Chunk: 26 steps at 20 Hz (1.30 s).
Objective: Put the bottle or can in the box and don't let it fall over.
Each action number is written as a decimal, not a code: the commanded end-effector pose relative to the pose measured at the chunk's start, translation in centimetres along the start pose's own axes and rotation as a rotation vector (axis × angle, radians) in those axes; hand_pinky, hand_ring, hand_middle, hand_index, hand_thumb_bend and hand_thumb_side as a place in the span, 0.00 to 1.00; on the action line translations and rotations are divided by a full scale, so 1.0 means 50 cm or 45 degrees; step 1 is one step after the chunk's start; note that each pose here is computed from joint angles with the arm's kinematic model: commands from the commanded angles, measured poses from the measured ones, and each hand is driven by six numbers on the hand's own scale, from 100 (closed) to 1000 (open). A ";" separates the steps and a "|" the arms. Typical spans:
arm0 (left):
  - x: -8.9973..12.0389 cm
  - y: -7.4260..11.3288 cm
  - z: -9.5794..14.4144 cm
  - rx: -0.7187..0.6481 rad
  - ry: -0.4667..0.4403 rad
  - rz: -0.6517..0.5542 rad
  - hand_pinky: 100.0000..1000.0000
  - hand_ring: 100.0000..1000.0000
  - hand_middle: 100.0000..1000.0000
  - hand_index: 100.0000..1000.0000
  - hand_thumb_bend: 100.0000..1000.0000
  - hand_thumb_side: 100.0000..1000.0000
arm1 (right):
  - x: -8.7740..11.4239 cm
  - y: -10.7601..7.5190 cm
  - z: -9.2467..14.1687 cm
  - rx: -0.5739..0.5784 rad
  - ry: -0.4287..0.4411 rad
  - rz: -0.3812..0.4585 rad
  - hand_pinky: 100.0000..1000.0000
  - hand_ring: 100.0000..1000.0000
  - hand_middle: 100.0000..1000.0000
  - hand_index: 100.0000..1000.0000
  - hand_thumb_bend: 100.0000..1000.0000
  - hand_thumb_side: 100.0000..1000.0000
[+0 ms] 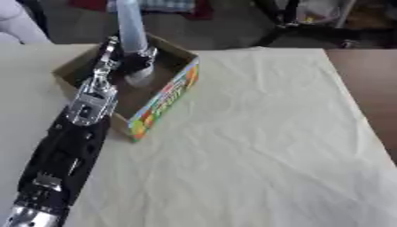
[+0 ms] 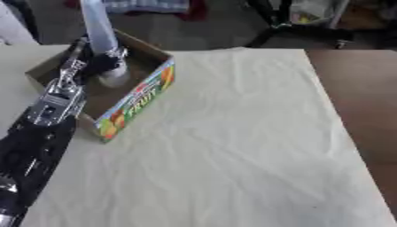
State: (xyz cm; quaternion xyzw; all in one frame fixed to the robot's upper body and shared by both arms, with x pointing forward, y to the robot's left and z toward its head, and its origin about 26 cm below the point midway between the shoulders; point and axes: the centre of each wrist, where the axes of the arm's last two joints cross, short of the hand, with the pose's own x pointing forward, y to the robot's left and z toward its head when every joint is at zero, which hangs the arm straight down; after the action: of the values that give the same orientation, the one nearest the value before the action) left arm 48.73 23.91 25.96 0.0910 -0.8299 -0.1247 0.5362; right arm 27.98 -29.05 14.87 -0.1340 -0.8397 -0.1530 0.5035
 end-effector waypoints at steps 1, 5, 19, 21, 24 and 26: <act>0.042 0.021 -0.011 0.013 -0.112 -0.074 1.00 1.00 1.00 0.66 0.78 0.00 | 0.014 0.001 -0.005 0.014 -0.032 -0.007 0.92 0.94 1.00 0.91 0.00 0.41; 0.043 0.028 -0.011 0.038 -0.146 -0.119 1.00 1.00 1.00 0.73 0.88 0.12 | 0.014 0.001 -0.005 0.016 -0.031 -0.008 0.92 0.94 1.00 0.91 0.00 0.41; 0.075 0.160 0.073 0.176 -0.239 -0.072 1.00 1.00 1.00 0.71 0.67 0.06 | 0.009 -0.021 -0.001 -0.032 -0.034 0.032 0.92 0.94 1.00 0.91 0.00 0.41; 0.091 0.188 0.103 0.189 -0.273 -0.050 1.00 1.00 1.00 0.71 0.65 0.08 | 0.007 -0.028 0.001 -0.044 -0.043 0.042 0.92 0.94 1.00 0.91 0.00 0.41; 0.105 0.227 0.159 0.200 -0.302 -0.046 1.00 1.00 1.00 0.71 0.57 0.17 | 0.006 -0.037 0.002 -0.065 -0.056 0.044 0.92 0.94 1.00 0.91 0.00 0.41; 0.113 0.247 0.192 0.226 -0.309 -0.058 1.00 1.00 1.00 0.72 0.53 0.22 | 0.005 -0.042 0.002 -0.076 -0.062 0.043 0.92 0.94 1.00 0.91 0.00 0.41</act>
State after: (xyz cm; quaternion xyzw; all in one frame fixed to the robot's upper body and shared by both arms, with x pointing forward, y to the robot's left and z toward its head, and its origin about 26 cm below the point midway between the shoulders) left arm 38.98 34.43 28.08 0.1292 -0.8794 -0.0699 0.4529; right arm 27.20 -30.32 13.97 -0.1581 -0.8353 -0.1739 0.4970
